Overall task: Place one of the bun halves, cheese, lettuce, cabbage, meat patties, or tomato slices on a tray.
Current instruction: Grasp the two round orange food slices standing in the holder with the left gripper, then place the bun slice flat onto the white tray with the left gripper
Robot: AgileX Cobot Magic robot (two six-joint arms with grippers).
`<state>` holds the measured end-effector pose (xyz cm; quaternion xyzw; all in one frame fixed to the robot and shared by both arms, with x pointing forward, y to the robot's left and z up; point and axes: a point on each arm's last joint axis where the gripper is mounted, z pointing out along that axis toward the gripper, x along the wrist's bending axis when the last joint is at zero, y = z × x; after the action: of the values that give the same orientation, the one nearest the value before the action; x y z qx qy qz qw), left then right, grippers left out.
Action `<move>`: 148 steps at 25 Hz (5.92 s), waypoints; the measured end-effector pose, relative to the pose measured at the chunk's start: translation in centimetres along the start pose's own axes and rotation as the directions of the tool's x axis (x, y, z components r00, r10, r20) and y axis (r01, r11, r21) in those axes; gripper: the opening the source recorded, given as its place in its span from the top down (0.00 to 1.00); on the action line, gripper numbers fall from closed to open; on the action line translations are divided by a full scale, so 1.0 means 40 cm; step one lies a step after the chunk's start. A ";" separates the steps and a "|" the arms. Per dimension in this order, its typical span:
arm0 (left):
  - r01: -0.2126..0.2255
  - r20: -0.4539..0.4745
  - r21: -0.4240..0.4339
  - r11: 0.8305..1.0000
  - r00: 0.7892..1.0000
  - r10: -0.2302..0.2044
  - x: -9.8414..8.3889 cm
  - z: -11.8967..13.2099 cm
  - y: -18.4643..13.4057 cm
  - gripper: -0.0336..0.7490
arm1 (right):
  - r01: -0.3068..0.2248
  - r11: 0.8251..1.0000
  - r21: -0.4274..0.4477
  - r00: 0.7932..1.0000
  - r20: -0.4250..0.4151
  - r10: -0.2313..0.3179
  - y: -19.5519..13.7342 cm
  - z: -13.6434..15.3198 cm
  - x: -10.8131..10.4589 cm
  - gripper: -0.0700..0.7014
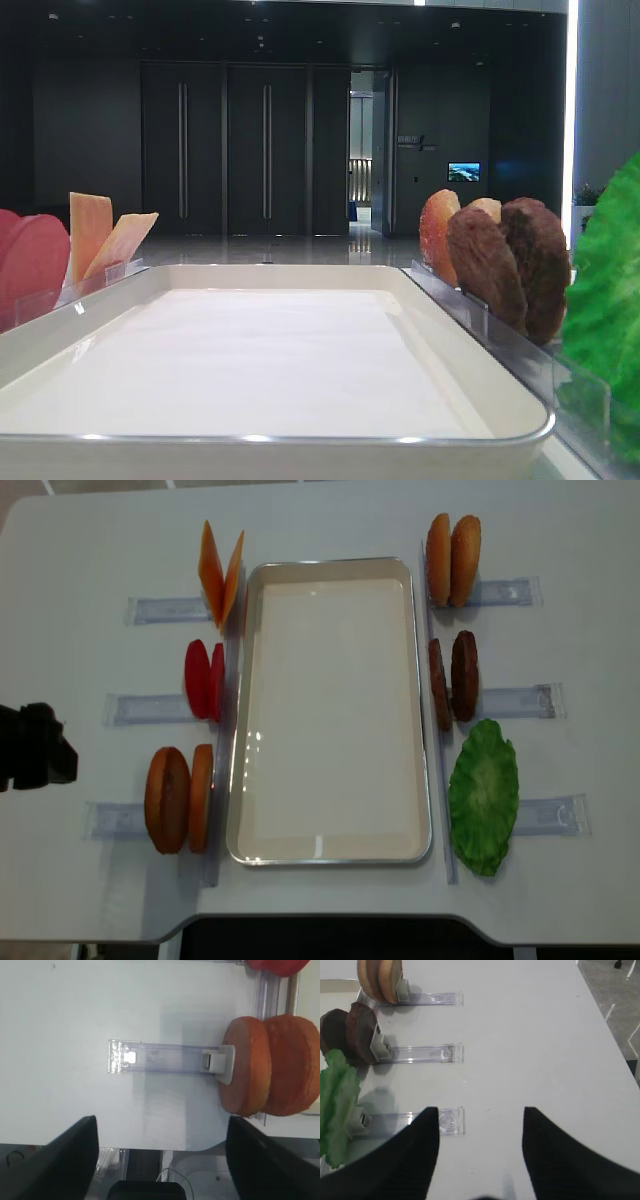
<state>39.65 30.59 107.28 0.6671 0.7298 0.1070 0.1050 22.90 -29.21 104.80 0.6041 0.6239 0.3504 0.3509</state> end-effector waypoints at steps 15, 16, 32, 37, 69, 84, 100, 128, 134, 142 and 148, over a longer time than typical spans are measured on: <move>0.062 0.018 0.067 0.996 0.998 -0.063 -0.011 0.015 0.080 0.19 | 0.000 1.000 0.000 1.000 0.000 0.000 0.000 0.000 0.000 0.44; 0.073 0.022 0.069 0.995 0.997 -0.074 -0.013 0.016 0.081 0.19 | 0.000 1.000 0.000 1.000 0.000 0.000 0.000 0.000 0.000 0.44; 0.120 0.072 0.083 0.989 0.989 -0.126 -0.050 0.015 0.077 0.19 | 0.000 1.000 0.000 1.000 0.000 0.000 0.000 0.000 0.000 0.44; 0.120 0.078 0.087 0.989 0.989 -0.127 -0.067 0.014 0.074 0.19 | 0.000 1.000 0.000 1.000 0.000 0.000 0.000 0.000 0.000 0.44; 0.009 0.061 0.150 0.989 0.998 -0.019 -0.317 0.095 0.039 0.19 | 0.000 1.000 0.000 1.000 0.000 0.000 0.000 0.000 0.000 0.44; -0.013 0.009 0.187 0.982 1.000 0.012 -0.342 0.171 0.059 0.19 | 0.000 1.000 0.000 1.000 0.000 0.000 0.000 0.000 0.000 0.44; -0.033 -0.015 0.224 0.974 0.999 0.038 -0.356 0.217 0.065 0.19 | 0.000 1.000 0.000 1.000 0.000 0.000 0.000 0.000 0.000 0.44; -0.067 -0.040 0.261 0.963 0.996 0.080 -0.360 0.246 0.065 0.70 | 0.000 1.000 0.000 1.000 0.000 0.000 0.000 0.000 0.000 0.44; -0.072 -0.040 0.262 0.962 0.996 0.085 -0.359 0.245 0.064 0.71 | 0.000 1.000 0.000 1.000 0.000 0.000 0.000 0.000 0.000 0.44; -0.086 -0.008 0.251 0.964 0.996 0.091 -0.355 0.217 0.060 0.71 | 0.000 1.000 0.000 1.000 0.000 0.000 0.000 0.000 0.000 0.44; -0.076 0.039 0.222 0.972 0.997 0.069 -0.346 0.168 0.052 0.71 | 0.000 1.000 0.000 1.000 0.000 0.000 0.000 0.000 0.000 0.44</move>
<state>44.82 17.10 101.61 0.7023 0.7108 0.0176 0.0367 22.90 -29.21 104.80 0.6041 0.6239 0.3504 0.3509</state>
